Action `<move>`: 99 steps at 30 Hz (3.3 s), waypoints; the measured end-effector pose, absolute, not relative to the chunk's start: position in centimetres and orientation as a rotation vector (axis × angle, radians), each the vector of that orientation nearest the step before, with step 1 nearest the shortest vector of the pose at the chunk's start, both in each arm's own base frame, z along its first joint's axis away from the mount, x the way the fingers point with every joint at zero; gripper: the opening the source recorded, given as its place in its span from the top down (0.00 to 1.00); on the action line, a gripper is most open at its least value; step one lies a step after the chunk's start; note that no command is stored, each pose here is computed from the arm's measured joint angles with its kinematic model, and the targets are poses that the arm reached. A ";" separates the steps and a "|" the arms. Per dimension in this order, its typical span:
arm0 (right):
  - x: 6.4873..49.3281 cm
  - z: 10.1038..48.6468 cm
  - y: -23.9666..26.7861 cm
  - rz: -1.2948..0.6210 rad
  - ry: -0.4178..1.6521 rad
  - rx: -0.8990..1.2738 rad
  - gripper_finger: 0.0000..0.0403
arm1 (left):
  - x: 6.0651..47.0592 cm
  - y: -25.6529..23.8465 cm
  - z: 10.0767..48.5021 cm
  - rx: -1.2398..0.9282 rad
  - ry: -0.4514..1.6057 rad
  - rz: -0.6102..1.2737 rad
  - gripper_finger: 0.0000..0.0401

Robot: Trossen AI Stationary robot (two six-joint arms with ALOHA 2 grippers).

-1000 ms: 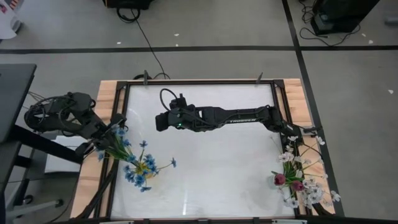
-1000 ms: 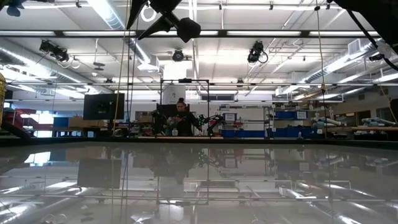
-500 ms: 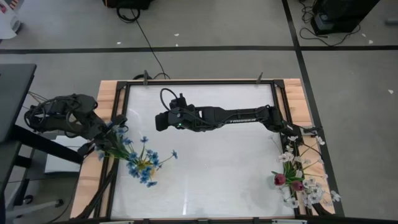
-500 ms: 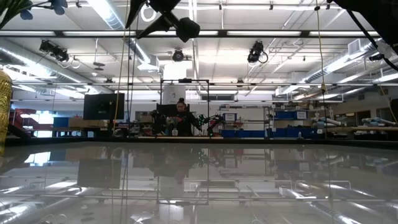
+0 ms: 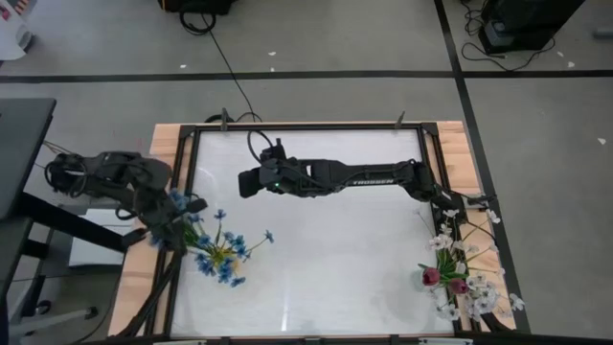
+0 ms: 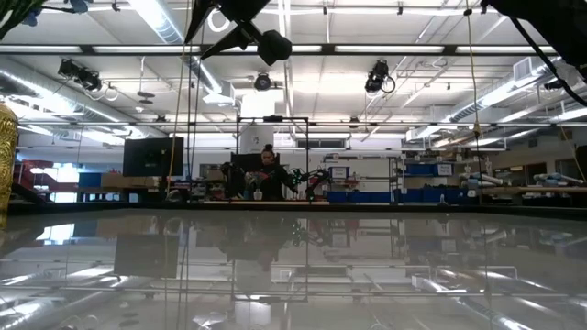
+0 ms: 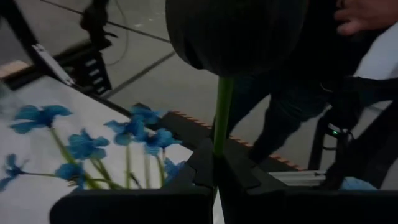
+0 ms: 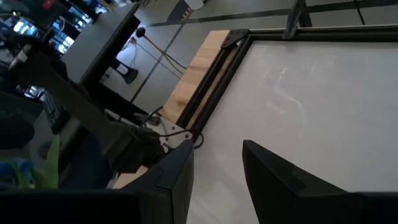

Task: Sort flowers into vase by color
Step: Put the black tulip into the yellow vase, then return to Home Position

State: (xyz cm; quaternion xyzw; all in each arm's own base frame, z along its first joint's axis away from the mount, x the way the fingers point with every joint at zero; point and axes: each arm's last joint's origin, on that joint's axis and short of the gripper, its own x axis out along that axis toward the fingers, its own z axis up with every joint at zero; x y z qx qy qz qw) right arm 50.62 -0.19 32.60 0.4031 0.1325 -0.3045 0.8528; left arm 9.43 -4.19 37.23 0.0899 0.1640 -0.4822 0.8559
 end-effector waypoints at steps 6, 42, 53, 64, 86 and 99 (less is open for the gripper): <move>50.6 32.6 -0.1 -0.613 0.301 0.843 0.64 | 10.3 -4.8 36.8 0.206 0.396 -1.000 0.94; 50.7 32.5 -0.2 -0.556 0.347 0.803 0.63 | 9.8 -5.2 40.2 0.142 0.516 -0.879 0.89; 50.7 32.5 -0.1 -0.540 0.355 0.809 0.63 | 12.5 -7.7 38.4 0.304 0.662 -0.897 0.99; 50.6 32.3 0.6 -0.534 0.386 0.792 0.63 | 13.3 -8.1 37.9 0.305 0.719 -0.811 0.95; 51.4 33.6 1.2 -0.347 0.305 0.814 0.52 | 9.3 -5.9 44.3 0.028 0.781 -0.688 0.29; 50.8 35.5 1.3 -0.279 0.254 0.717 0.52 | 8.0 -4.5 47.8 0.035 0.608 -0.499 0.35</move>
